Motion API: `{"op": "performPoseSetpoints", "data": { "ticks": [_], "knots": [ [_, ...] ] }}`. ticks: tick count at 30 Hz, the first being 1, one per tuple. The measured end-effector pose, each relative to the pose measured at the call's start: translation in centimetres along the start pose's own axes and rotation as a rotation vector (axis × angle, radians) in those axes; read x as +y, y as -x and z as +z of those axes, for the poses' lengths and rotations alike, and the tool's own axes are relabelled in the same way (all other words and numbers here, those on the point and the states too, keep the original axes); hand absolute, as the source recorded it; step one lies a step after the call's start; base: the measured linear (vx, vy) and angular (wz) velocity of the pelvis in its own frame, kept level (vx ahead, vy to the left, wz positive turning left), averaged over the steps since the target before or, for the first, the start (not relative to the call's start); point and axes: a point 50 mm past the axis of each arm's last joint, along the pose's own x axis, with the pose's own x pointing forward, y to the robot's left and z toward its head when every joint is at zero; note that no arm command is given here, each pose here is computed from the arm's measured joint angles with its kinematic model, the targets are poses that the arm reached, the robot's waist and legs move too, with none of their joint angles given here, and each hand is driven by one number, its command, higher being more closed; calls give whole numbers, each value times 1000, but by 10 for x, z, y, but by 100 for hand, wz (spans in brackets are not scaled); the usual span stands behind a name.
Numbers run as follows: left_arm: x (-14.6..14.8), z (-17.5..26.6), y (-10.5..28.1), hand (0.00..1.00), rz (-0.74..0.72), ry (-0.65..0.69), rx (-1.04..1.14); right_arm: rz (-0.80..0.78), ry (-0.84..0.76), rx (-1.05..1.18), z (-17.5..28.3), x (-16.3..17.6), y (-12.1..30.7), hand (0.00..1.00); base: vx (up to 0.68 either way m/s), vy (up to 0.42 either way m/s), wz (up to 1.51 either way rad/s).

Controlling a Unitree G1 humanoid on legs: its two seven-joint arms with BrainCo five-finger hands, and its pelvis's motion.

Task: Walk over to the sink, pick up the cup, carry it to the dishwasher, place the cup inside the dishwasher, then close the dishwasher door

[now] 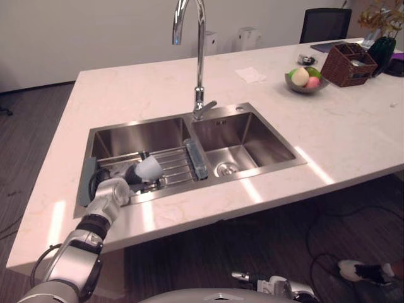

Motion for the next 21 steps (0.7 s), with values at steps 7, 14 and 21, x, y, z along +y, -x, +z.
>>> {"op": "performPoseSetpoints", "data": {
  "ticks": [7, 14, 21],
  "knots": [
    [1, 13, 5, 100, -4, 325, -89, 11, -3, -16, -5, 1, -1, 0, 0, -1, 5],
    [-1, 16, 15, 100, 6, 594, -148, 8, -42, -25, -11, -1, -1, 0, 2, -20, 7],
    [52, 24, 35, 100, 284, 915, -329, 1, -60, -36, -18, -3, 0, 0, -16, -37, 8]
  ]
}}
